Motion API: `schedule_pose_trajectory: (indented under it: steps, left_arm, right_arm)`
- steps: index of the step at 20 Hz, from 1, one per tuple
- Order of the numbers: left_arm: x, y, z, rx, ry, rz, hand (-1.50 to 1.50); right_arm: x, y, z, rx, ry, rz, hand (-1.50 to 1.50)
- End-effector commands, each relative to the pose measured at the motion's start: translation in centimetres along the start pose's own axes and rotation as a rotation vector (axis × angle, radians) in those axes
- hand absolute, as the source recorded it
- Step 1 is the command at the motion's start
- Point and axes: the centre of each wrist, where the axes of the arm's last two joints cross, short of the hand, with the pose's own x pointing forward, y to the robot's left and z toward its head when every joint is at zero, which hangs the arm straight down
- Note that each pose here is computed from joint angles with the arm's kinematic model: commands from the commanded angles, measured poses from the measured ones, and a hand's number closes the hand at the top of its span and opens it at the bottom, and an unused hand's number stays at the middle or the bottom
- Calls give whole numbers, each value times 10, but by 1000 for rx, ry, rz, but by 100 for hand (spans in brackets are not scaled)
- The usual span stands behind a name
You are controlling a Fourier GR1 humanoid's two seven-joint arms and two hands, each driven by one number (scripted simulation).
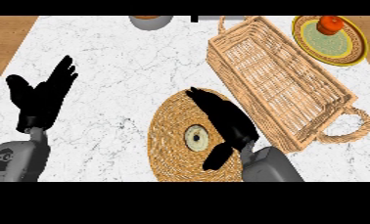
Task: Pick the cupcake from the placemat and place it in the basket
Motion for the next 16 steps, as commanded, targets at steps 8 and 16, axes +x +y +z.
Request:
schedule_pose_trajectory:
  steps: [8,16]
  left_arm:
    - [24,-10,0,4,15,-6,0]
    - [5,-5,2,-3,-7,15,0]
  right_arm:
    - [-2,9,11,23,-36,44,-150]
    - [-12,33,16,13,20,100,-150]
